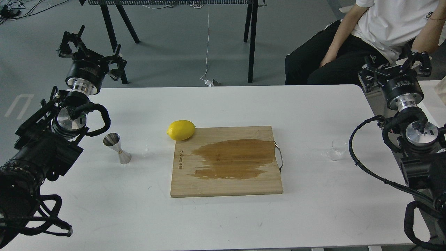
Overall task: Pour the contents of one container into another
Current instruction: 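Move the left gripper toward the metal jigger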
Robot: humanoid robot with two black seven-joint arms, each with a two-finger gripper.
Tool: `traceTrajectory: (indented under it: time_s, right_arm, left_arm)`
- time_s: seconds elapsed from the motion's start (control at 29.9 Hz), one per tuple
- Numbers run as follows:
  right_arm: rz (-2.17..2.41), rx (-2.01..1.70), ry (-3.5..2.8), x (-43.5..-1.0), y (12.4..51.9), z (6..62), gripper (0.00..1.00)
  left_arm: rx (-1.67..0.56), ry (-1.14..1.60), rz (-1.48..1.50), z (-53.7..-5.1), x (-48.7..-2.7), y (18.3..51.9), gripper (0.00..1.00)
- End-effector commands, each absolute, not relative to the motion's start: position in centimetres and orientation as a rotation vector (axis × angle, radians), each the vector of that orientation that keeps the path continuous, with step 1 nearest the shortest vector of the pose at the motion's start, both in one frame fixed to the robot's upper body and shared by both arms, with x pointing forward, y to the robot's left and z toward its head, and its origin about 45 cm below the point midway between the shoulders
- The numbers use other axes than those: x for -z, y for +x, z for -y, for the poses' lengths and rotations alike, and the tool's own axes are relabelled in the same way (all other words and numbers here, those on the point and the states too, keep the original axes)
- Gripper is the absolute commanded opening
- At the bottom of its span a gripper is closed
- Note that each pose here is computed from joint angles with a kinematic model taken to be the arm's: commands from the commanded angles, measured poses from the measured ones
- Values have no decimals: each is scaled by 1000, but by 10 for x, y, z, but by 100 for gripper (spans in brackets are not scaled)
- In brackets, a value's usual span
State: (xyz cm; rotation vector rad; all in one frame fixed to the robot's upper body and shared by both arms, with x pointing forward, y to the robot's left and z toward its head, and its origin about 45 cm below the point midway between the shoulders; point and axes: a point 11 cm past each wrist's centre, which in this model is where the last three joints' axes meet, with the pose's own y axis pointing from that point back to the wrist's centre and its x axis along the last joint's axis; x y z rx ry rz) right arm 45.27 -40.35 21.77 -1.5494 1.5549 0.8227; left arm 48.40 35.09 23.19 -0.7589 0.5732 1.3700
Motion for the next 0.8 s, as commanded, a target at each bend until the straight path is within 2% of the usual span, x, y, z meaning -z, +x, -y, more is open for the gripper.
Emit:
traceTrajectory:
  time_s: [0.0, 0.23, 0.4, 0.6, 0.77]
  right_arm:
    - [-1523, -810, -1577, -224, 453, 396, 100]
    - [-1472, -780, -1615, -239, 453, 389, 100]
    - [-1479, -773, -1606, -239, 451, 394, 100]
    - [-1472, -755, -1616, -240, 449, 399, 100]
    - [-1474, -759, -1616, -237, 446, 399, 100]
  left_arm:
    - [-1380, -745, -552, -361, -238, 484, 100]
    - [-1349, -700, -515, -356, -249, 488, 100]
    - [-1235, -696, -476, -336, -272, 486, 100]
    - [-1077, -580, -347, -322, -293, 452, 100]
    - [-966, -298, -114, -307, -310, 414, 100]
